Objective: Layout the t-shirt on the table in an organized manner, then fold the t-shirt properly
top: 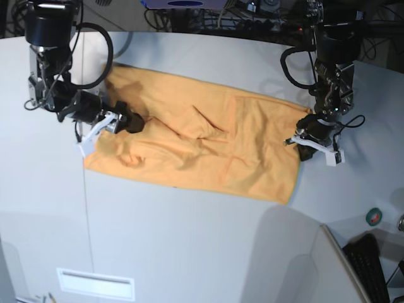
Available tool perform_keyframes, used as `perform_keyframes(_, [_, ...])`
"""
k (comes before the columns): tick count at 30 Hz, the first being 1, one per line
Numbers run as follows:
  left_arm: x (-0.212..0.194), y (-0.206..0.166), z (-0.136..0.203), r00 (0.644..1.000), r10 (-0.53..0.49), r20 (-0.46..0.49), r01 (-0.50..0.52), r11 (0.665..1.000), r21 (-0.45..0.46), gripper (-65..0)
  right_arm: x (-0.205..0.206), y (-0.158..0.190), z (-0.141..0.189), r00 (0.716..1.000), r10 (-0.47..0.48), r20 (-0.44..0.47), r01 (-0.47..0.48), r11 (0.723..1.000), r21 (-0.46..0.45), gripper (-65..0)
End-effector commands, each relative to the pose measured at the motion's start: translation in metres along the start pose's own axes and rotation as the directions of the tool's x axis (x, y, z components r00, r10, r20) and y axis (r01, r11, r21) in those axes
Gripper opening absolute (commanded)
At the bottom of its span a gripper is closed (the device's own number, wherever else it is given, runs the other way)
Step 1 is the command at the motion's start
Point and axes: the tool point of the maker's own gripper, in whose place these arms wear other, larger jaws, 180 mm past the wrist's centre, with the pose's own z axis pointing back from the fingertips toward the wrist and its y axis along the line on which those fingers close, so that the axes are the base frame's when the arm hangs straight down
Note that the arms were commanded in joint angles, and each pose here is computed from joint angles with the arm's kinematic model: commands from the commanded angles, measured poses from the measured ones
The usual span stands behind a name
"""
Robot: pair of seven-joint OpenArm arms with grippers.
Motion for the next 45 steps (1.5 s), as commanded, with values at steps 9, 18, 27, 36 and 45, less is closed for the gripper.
perform_keyframes(9, [-0.007, -0.014, -0.003, 0.998, -0.053, -0.043, 0.052, 0.998, -0.037, -65.0, 0.019, -0.033, 0.009, 0.999, -0.021, 0.041, 0.025, 0.997, -0.078, -57.0])
perform_keyframes(18, [-0.036, -0.06, -0.009, 0.988, -0.113, -0.103, 0.098, 0.985, -0.14, -65.0, 0.041, -0.063, 0.033, 0.997, -0.024, 0.069, 0.036, 0.982, -0.186, -65.0])
perform_keyframes(27, [-0.048, -0.127, -0.018, 0.993, -0.063, -0.105, 0.037, 0.971, -0.234, -65.0, 0.082, -0.079, 0.079, 0.987, 0.046, 0.153, 0.011, 0.934, -0.357, -65.0])
perform_keyframes(36, [-0.057, -0.17, -0.021, 0.979, -0.128, -0.157, 0.072, 0.944, -0.323, -65.0, 0.114, -0.033, 0.092, 0.929, 0.362, 0.073, -0.28, 0.819, -0.5, -65.0])
perform_keyframes(45, [-0.057, -0.186, -0.023, 0.979, -0.128, -0.159, 0.066, 0.936, -0.345, -65.0, 0.108, 0.028, 0.056, 0.836, 0.547, -0.026, -0.482, 0.712, -0.51, -65.0])
